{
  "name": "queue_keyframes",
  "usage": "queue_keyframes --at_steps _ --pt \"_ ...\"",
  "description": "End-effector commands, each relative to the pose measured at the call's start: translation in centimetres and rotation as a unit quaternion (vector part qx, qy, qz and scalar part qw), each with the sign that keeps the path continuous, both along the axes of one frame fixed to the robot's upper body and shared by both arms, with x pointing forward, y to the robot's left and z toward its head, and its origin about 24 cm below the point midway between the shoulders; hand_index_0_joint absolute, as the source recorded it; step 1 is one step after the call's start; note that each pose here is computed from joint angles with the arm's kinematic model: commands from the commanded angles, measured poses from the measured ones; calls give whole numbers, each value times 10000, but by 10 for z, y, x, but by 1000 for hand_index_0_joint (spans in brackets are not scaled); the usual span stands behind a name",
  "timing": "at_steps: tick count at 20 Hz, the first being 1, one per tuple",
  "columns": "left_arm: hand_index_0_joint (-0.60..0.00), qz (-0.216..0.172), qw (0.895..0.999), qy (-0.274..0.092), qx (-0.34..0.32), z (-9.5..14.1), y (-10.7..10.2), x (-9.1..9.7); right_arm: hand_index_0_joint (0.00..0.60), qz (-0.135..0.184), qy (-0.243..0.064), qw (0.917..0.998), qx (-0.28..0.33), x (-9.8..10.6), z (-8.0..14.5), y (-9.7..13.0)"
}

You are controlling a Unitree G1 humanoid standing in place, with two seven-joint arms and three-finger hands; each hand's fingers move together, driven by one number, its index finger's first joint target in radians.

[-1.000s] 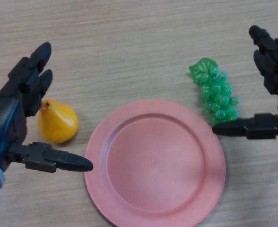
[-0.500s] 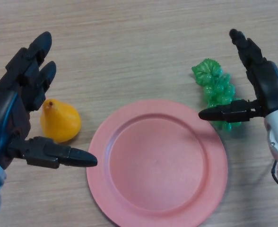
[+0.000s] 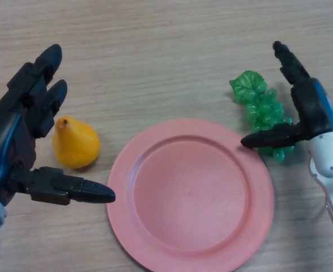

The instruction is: Pick up the green grapes and place it on the plate

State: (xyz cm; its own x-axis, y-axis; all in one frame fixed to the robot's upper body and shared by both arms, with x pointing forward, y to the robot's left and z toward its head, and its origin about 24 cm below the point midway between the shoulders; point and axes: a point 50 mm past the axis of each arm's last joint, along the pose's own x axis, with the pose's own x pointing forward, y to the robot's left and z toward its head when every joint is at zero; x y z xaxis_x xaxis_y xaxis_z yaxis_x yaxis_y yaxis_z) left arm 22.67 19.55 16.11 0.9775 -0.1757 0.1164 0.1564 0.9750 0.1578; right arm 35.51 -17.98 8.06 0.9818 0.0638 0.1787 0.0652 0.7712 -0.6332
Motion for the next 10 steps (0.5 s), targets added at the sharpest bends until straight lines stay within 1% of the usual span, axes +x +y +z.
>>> queue_keyframes --at_steps 1,2,3,4,5,6,8,10 --pt "0 111 9942 -1044 252 31 8 -7 300 -135 -1006 9948 -106 7 38 -12" --pt "0 117 9941 -1051 259 31 8 -7 450 -161 -964 9945 -375 7 33 -14" --pt "0 123 9941 -1047 264 31 8 -7 550 -172 -909 9934 -671 7 30 -17" --pt "0 128 9942 -1034 266 30 8 -7 600 -212 -832 9909 -1032 6 26 -21" --pt "0 128 9943 -1028 268 30 8 -6 600 -233 -774 9900 -1154 6 23 -22" --pt "0 123 9943 -1026 269 30 7 -6 600 -234 -627 9900 -1244 5 20 -24" --pt "0 128 9938 -1069 277 31 6 -6 600 -139 -501 9925 -1102 3 20 -23" --pt "0 132 9936 -1086 273 31 5 -5 600 -31 -522 9910 -1232 2 21 -21"
